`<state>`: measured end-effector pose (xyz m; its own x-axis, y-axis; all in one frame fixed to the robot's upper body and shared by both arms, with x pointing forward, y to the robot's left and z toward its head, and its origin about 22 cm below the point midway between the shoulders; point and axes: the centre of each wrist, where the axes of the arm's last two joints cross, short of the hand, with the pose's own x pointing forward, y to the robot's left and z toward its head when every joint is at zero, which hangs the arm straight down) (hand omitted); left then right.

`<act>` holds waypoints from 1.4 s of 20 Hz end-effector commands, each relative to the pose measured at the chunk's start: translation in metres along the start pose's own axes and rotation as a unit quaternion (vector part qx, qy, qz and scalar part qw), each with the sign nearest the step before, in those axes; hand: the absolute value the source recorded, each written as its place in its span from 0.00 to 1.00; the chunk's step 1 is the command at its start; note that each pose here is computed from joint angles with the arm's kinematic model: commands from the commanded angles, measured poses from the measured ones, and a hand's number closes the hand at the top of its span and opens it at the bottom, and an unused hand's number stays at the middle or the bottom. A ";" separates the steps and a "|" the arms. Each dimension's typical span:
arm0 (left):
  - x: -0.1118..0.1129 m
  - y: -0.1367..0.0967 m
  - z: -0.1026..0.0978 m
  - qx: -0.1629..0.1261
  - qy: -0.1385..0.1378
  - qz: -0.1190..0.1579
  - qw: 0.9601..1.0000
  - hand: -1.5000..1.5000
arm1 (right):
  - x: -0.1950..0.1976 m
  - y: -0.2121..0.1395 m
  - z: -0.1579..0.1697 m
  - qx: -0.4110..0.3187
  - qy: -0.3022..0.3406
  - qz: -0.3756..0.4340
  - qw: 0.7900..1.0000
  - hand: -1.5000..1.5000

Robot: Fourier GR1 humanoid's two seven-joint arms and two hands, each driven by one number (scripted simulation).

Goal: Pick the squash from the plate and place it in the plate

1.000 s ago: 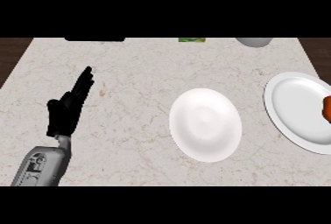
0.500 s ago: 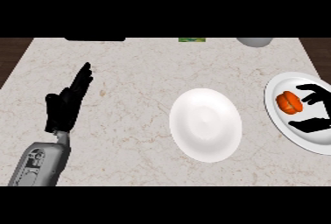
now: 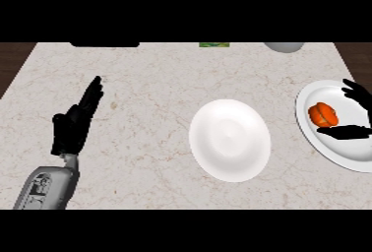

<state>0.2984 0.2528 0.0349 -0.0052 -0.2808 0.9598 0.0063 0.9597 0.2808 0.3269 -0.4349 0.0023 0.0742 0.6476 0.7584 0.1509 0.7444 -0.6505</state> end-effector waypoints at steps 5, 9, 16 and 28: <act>0.006 0.004 0.001 0.007 0.005 0.011 1.000 0.50 | -0.029 -0.086 0.028 -0.124 0.019 -0.136 0.983 0.00; -0.002 0.002 -0.002 0.010 0.009 0.006 1.000 0.50 | -0.045 -0.129 0.053 -0.170 0.031 -0.165 0.971 0.00; 0.008 -0.016 -0.004 -0.004 0.002 0.003 1.000 0.50 | -0.059 -0.207 0.104 -0.182 0.041 -0.169 0.968 0.00; 0.006 -0.017 -0.007 -0.007 -0.004 0.014 1.000 0.50 | -0.086 -0.214 0.156 -0.172 0.038 -0.162 0.971 0.00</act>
<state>0.3031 0.2481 0.0391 -0.0103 -0.2678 0.9634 0.0156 0.9633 0.2680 0.1401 -0.6207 0.0651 0.0742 0.3712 0.9256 0.5025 0.7878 -0.3562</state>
